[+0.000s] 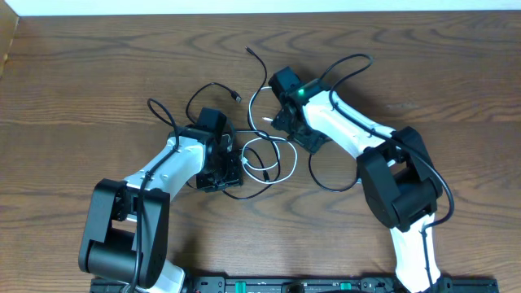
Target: Untangle cables
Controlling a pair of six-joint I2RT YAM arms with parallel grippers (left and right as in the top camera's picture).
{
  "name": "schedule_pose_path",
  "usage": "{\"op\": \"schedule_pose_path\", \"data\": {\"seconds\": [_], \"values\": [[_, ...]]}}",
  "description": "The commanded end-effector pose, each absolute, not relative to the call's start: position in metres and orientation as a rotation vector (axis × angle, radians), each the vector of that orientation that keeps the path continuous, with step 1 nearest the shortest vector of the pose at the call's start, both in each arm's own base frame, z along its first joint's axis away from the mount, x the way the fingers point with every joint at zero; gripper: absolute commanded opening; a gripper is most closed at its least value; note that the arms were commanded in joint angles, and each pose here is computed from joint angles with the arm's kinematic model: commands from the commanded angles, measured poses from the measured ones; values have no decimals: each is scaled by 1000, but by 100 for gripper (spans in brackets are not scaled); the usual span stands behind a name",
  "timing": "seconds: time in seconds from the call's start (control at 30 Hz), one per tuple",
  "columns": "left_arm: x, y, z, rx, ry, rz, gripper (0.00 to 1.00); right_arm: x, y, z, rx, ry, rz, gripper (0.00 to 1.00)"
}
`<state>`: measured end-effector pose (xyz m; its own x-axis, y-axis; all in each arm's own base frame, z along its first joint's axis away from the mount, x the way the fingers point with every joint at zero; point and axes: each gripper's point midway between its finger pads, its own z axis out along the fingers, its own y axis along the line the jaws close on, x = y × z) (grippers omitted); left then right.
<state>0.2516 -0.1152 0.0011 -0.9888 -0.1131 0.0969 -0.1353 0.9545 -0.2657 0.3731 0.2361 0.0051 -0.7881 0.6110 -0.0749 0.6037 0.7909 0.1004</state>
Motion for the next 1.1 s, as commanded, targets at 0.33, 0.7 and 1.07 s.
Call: {"op": "schedule_pose_path", "data": {"seconds": [0.33, 0.7, 1.07], "values": [[242, -111, -6, 191, -3003, 381, 46, 362, 232, -5, 1014, 2889, 31, 41], [242, -111, -6, 191, -3003, 381, 46, 347, 221, -11, 1074, 2908, -53, 19], [242, -111, -6, 191, -3003, 381, 46, 334, 212, -21, 946, 2981, -110, 1]]}}
